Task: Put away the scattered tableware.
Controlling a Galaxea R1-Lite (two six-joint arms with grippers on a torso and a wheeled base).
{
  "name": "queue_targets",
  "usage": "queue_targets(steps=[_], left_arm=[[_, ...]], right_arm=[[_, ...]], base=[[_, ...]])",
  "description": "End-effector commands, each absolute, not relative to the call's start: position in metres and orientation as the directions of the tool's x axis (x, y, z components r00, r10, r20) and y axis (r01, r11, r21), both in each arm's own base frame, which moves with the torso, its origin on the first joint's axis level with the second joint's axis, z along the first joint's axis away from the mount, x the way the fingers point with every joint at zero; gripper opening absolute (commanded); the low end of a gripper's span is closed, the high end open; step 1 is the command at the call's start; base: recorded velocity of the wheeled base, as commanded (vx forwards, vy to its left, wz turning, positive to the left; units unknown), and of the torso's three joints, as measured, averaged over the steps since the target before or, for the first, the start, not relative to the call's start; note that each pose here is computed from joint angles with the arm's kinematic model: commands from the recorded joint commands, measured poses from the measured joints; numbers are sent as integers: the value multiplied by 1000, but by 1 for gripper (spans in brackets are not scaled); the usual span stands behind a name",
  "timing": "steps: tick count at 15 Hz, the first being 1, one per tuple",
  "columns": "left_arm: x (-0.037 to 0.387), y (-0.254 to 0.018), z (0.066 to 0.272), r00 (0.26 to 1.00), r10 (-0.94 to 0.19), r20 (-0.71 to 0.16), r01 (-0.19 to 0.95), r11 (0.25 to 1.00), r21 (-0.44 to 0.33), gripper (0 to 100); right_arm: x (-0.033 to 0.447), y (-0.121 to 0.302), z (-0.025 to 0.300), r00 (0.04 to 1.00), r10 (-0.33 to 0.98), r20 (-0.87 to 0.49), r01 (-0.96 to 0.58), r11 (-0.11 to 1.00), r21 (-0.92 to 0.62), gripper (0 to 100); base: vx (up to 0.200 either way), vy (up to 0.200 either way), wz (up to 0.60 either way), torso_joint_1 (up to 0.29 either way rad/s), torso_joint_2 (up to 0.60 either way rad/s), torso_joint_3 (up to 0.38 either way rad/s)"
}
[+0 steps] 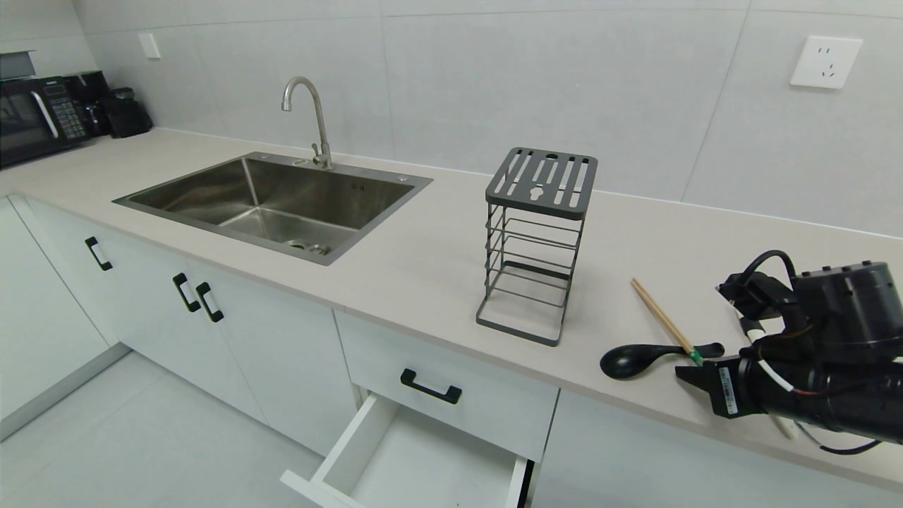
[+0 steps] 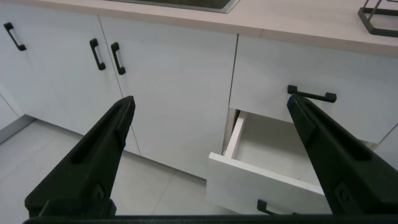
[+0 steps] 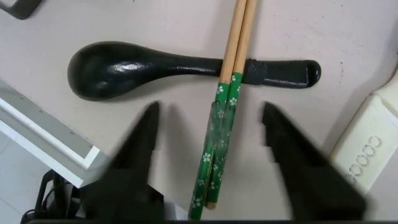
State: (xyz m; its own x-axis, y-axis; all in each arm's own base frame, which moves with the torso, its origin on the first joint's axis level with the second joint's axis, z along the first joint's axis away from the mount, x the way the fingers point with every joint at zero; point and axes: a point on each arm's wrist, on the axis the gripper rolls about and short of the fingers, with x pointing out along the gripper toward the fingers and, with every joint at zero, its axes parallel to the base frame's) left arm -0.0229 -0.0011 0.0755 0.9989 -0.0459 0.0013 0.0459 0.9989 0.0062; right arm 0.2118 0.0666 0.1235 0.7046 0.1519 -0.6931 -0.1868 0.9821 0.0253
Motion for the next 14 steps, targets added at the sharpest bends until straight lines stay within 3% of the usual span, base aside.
queue_targets(steps=[1, 5, 8, 11, 14], left_arm=[[-23, -1, 75, 999, -46, 0, 46, 999, 6, 100], [-23, -1, 76, 999, -46, 2, 46, 999, 6, 100], [-23, -1, 75, 999, -46, 0, 46, 999, 6, 100], [-23, -1, 75, 999, -46, 0, 46, 999, 6, 100], [-23, -1, 75, 999, -46, 0, 46, 999, 6, 100]], right_arm=[[211, 66, 123, 703, 148, -695, -184, 983, 23, 0], [216, 57, 128, 731, 93, -676, -121, 993, 5, 0], [213, 54, 144, 801, 106, -589, -115, 993, 22, 0], [205, 54, 161, 867, 135, -480, -131, 990, 41, 0], [187, 56, 179, 910, 255, -328, -255, 966, 44, 0]], base=[[0, 0, 0, 0, 0, 0], [0, 0, 0, 0, 0, 0], [0, 0, 0, 0, 0, 0], [0, 0, 0, 0, 0, 0], [0, 0, 0, 0, 0, 0]])
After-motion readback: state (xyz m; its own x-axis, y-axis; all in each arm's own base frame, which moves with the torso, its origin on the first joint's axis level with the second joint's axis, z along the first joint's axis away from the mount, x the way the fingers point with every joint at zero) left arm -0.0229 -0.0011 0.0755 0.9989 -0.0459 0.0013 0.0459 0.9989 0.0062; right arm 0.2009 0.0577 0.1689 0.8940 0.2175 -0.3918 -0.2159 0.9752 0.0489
